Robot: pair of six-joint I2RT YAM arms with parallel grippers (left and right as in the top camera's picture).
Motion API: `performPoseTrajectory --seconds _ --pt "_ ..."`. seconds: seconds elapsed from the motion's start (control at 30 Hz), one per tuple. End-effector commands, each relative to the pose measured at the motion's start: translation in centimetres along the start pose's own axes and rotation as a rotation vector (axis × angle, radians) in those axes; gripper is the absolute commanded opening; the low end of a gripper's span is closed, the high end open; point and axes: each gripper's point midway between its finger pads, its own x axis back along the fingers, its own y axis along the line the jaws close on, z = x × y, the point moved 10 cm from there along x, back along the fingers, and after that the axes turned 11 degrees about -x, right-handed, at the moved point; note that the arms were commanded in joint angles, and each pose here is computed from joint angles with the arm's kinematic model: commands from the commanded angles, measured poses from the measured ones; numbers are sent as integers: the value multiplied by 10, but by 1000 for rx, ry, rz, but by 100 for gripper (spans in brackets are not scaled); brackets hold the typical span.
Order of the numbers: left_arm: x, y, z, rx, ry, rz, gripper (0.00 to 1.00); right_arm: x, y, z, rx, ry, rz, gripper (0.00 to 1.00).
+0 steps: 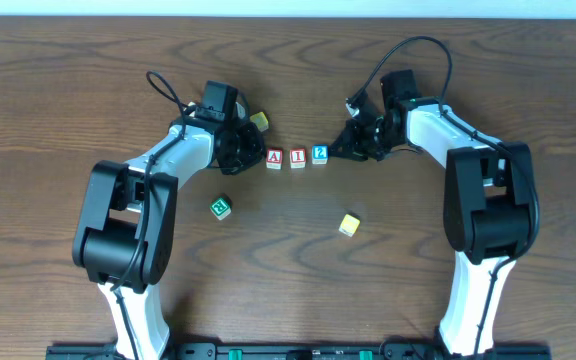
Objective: Spell out Ai2
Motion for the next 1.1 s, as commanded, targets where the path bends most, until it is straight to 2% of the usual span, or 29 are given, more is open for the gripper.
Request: performPoseTrajectory --seconds 0.0,0.7,1.07 --pt "-7 -5 2 3 17 6 6 -9 4 4 -4 23 -1 1" --pt "-13 -16 12 9 44 5 6 -16 11 12 -14 61 1 1" --pt "-10 -5 8 1 26 -45 6 -13 4 11 -33 47 47 2"
